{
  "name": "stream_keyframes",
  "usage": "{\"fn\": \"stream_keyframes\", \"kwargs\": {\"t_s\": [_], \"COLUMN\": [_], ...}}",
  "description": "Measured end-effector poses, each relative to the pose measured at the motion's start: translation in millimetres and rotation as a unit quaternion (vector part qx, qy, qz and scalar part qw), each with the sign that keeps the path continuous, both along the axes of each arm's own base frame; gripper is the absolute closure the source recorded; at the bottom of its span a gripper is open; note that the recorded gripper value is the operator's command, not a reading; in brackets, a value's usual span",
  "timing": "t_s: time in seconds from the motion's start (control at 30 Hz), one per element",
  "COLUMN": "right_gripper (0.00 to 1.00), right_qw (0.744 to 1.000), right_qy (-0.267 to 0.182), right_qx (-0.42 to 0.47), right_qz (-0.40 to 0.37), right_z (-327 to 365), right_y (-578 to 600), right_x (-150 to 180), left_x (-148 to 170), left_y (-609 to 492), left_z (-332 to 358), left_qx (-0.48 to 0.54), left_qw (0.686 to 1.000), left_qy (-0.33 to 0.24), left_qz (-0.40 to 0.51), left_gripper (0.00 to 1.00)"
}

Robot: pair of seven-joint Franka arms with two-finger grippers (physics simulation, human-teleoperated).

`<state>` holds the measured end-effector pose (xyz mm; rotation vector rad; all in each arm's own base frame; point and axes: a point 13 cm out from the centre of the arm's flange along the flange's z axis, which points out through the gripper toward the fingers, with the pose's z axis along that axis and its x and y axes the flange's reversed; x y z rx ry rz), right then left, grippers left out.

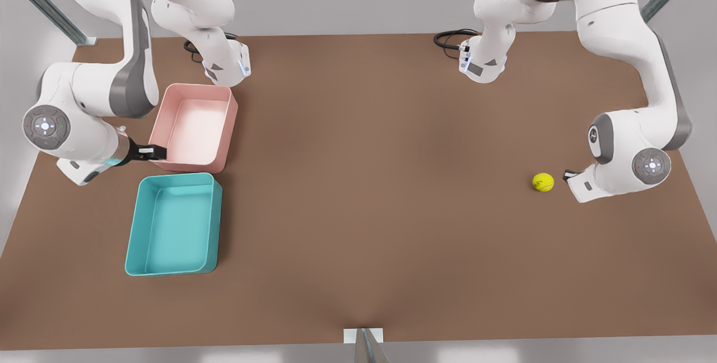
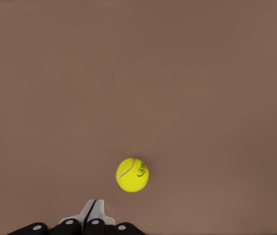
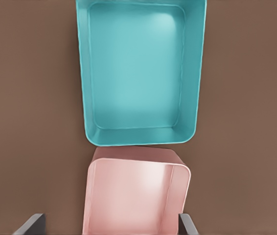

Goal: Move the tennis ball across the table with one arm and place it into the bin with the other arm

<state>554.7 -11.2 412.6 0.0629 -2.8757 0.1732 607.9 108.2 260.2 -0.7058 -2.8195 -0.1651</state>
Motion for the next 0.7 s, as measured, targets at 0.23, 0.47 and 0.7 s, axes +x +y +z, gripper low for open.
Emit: {"fn": "stream_keyframes", "kwargs": {"t_s": [0.23, 0.47, 0.7], "right_gripper": [0.00, 0.00, 0.00], "right_qw": [1.000, 1.000, 1.000], "right_qy": [0.007, 0.014, 0.020], "right_qx": [0.001, 0.001, 0.005], "right_qz": [0.003, 0.006, 0.007], "right_z": [-1.1, -2.9, -4.7], "right_y": [1.0, 2.7, 4.9], "right_x": [-3.6, -5.9, -8.3], "left_x": [-27.9, -55.7, -85.2], "left_y": [54.4, 85.9, 82.7], "left_z": [-95.1, -132.1, -165.5], "left_qx": [-0.042, -0.057, -0.089], "left_qw": [0.969, 0.913, 0.868], "left_qy": [0.036, 0.067, 0.098], "left_qz": [-0.242, -0.397, -0.480], "left_gripper": [0.79, 0.79, 0.79]}}
